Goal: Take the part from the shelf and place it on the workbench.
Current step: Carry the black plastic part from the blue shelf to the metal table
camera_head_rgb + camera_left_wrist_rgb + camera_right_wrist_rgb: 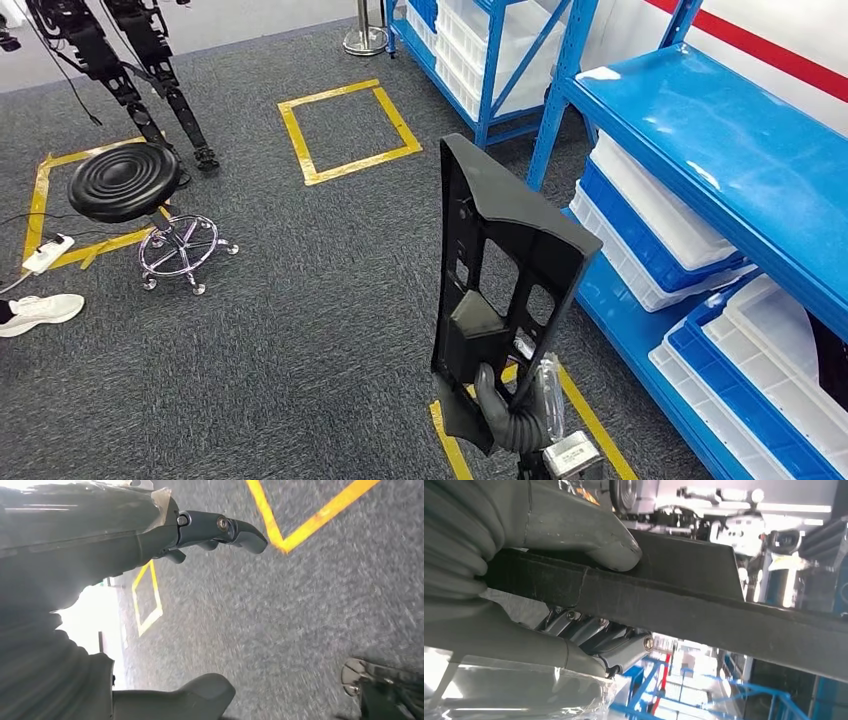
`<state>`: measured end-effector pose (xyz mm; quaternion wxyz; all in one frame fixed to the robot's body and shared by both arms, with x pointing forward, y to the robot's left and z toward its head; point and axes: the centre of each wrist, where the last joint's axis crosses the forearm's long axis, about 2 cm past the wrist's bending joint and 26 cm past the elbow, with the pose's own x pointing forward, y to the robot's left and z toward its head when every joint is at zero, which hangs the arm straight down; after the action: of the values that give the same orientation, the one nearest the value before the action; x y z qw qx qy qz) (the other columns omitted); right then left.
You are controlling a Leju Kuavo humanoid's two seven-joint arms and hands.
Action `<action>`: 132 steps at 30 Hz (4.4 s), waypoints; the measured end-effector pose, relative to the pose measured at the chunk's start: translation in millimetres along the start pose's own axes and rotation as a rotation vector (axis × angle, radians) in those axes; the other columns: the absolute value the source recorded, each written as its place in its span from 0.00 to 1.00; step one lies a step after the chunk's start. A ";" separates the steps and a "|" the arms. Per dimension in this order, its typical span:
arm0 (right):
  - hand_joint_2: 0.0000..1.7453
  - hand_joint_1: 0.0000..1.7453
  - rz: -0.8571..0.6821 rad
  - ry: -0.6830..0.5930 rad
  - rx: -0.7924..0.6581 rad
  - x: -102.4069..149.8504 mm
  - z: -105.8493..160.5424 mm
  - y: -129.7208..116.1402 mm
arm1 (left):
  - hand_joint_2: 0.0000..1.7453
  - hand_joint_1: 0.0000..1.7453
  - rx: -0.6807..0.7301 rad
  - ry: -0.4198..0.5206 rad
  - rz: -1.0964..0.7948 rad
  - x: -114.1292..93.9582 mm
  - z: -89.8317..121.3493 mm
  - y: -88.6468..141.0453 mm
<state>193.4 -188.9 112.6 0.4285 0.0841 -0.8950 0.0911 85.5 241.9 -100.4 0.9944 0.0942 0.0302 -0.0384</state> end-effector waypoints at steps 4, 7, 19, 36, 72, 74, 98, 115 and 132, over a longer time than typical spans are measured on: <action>1.00 1.00 -0.003 -0.013 0.046 3.2 -3.6 5.2 | 1.00 0.00 -0.008 0.002 -0.001 -1.8 1.5 -6.8; 1.00 1.00 -0.008 -0.028 0.052 8.9 -13.2 9.6 | 1.00 0.00 -0.026 -0.005 -0.006 2.5 2.8 -7.5; 1.00 1.00 -0.044 -0.074 0.049 6.6 -16.2 11.8 | 1.00 0.00 -0.013 0.021 0.017 0.6 -1.9 5.1; 1.00 1.00 -0.119 -0.071 0.126 3.3 -29.1 32.5 | 1.00 0.00 0.018 0.098 0.165 -14.3 -10.9 24.9; 1.00 1.00 0.011 -0.049 0.042 14.1 7.3 10.9 | 1.00 0.00 -0.122 0.045 -0.002 2.3 0.3 -4.9; 1.00 1.00 0.015 -0.057 0.035 16.0 5.7 9.8 | 1.00 0.00 -0.122 0.042 0.013 5.2 0.3 -1.8; 1.00 1.00 -0.025 -0.047 0.004 18.6 7.7 13.3 | 1.00 0.00 -0.012 0.039 0.081 10.0 -4.7 25.4; 1.00 1.00 -0.007 -0.097 0.002 20.2 -5.5 13.8 | 1.00 0.00 0.031 0.007 0.013 16.2 -2.9 26.5; 1.00 1.00 0.028 -0.106 -0.023 24.6 -10.9 13.9 | 1.00 0.00 0.032 0.014 0.023 12.8 -5.2 32.0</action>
<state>183.2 -174.6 137.3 0.3800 0.0715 -0.9185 0.0823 100.6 273.3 -100.5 0.9929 0.1106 0.0356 -0.0269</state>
